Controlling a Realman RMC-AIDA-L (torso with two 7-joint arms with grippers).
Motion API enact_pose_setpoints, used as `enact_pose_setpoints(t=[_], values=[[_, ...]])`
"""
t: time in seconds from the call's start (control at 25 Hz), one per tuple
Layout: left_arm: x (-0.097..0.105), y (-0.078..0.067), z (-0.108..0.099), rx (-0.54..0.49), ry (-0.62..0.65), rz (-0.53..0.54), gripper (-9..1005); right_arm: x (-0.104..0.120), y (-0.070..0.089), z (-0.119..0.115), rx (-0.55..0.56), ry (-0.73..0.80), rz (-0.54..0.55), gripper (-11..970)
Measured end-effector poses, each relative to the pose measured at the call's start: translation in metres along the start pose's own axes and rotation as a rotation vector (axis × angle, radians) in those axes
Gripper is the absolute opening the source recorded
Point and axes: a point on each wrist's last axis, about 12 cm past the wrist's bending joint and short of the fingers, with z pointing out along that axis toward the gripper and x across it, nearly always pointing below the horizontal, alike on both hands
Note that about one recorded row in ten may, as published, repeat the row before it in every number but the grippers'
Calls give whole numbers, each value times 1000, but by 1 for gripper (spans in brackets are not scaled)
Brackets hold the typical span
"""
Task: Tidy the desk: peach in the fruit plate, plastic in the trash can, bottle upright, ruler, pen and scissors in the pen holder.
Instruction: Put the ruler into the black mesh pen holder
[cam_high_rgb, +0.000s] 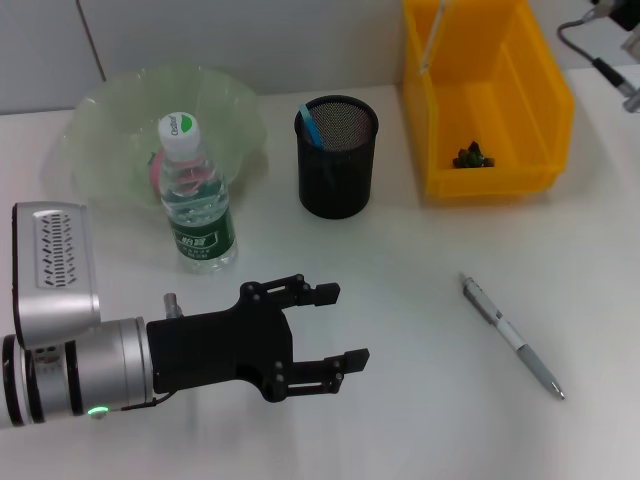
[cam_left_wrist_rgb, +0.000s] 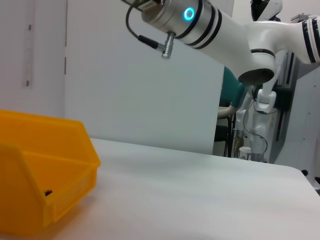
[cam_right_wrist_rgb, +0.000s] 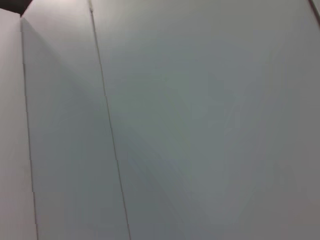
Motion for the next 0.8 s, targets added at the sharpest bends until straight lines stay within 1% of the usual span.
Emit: enact_pose_setpoints(t=[0.12,0.24,0.36,0.48,0.52,0.56,0.68,0.72,0.8], values=[[2,-1,-1,-1,5,4,785,11,1,9,-3,18,16,385],[3,-1,-1,-2,6,6,785,17,3,14,-2,27,14,385],[4,-1,-2,-3,6,4,785,27,5,28,5,39,7,385],[4,-1,-2,-3,7,5,785,31,6,35,13,47,2,385],[4,-1,-2,-3,9,6,785,34,8,42,14,56,1,385],[4,-1,-2,-3,9,6,785,34,8,42,14,56,1,385],[5,-1,-2,-3,11,6,785,39,11,53,18,81,-2,386],[5,-1,-2,-2,12,6,785,42,12,60,23,106,-10,386],[4,0,-1,-2,12,7,785,43,12,61,24,117,-13,386]])
